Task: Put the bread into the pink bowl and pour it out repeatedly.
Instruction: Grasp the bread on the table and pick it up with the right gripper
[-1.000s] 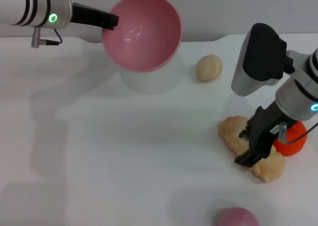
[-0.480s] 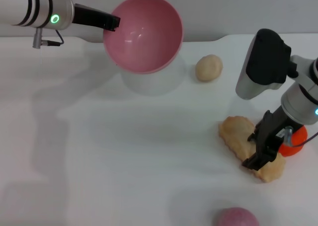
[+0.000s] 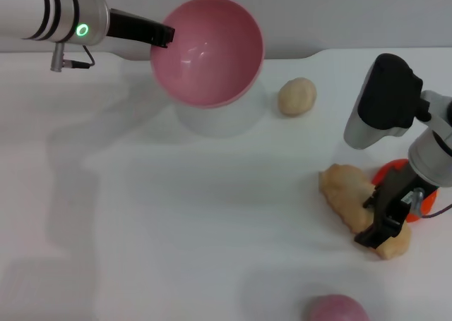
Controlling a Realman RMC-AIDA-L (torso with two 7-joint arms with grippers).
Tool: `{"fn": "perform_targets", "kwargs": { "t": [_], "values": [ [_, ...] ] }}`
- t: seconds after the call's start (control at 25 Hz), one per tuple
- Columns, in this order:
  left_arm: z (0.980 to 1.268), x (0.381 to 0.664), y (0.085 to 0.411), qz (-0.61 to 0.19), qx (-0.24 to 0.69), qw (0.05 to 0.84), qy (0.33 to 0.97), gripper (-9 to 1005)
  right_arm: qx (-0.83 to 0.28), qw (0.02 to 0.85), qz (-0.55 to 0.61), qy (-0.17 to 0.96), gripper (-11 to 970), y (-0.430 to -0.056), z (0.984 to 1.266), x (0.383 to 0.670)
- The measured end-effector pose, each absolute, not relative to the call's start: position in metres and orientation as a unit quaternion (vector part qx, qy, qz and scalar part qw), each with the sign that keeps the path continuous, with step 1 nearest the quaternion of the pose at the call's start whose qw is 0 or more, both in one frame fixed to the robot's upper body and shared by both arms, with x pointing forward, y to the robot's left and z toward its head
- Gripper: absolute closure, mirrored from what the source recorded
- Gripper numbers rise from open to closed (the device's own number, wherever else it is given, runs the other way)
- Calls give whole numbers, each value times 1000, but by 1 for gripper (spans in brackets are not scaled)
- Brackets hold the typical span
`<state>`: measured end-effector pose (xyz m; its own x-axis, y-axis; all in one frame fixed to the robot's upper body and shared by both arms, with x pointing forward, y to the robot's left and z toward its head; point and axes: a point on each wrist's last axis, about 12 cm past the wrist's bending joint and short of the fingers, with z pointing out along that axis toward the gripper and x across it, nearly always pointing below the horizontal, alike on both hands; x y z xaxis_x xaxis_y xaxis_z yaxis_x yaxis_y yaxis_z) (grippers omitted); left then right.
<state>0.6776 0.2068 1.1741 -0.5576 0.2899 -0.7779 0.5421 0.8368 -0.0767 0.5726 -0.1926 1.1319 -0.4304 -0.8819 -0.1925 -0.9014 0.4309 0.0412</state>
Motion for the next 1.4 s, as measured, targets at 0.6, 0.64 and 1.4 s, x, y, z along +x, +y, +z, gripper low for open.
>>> {"fn": "perform_targets", "kwargs": {
  "t": [0.6, 0.64, 1.4],
  "values": [
    [1172, 676, 201, -158, 249, 400, 868, 951, -517, 85, 51, 850, 299, -198, 1131, 575],
    [1172, 676, 201, -158, 248, 400, 868, 951, -517, 86, 50, 850, 299, -198, 1132, 575],
    [1171, 676, 202, -158, 247, 400, 868, 951, -533, 87, 44, 840, 651, -196, 1133, 576]
  ]
}}
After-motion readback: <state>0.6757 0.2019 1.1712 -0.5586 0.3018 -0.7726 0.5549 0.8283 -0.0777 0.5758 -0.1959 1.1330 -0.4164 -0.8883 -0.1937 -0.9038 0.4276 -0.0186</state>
